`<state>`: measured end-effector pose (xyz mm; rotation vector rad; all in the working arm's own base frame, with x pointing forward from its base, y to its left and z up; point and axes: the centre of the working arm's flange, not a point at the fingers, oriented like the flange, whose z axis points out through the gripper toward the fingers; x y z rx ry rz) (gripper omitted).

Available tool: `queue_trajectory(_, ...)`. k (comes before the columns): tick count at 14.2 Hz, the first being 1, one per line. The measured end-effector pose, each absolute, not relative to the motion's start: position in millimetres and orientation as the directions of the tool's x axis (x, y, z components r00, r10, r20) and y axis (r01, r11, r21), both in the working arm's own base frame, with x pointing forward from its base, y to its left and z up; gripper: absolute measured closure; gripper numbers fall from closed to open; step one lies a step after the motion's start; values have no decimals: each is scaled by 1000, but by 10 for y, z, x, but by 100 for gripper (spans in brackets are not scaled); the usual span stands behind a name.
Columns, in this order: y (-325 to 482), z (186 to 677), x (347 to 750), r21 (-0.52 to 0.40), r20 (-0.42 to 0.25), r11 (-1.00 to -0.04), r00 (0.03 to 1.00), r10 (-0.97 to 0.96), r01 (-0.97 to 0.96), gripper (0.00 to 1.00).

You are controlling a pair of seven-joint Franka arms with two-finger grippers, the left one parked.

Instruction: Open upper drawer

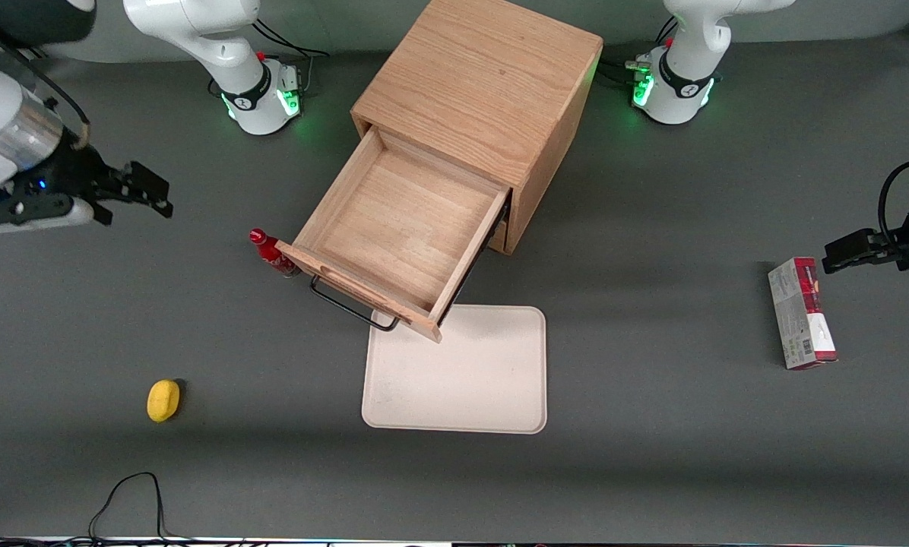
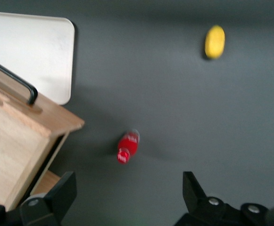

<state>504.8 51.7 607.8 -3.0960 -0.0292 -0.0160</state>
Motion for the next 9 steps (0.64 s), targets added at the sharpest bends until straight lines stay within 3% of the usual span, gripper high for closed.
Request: queue_trajectory(9,278,5972,5015,-36,-30,-999,999,-37,-38,0)
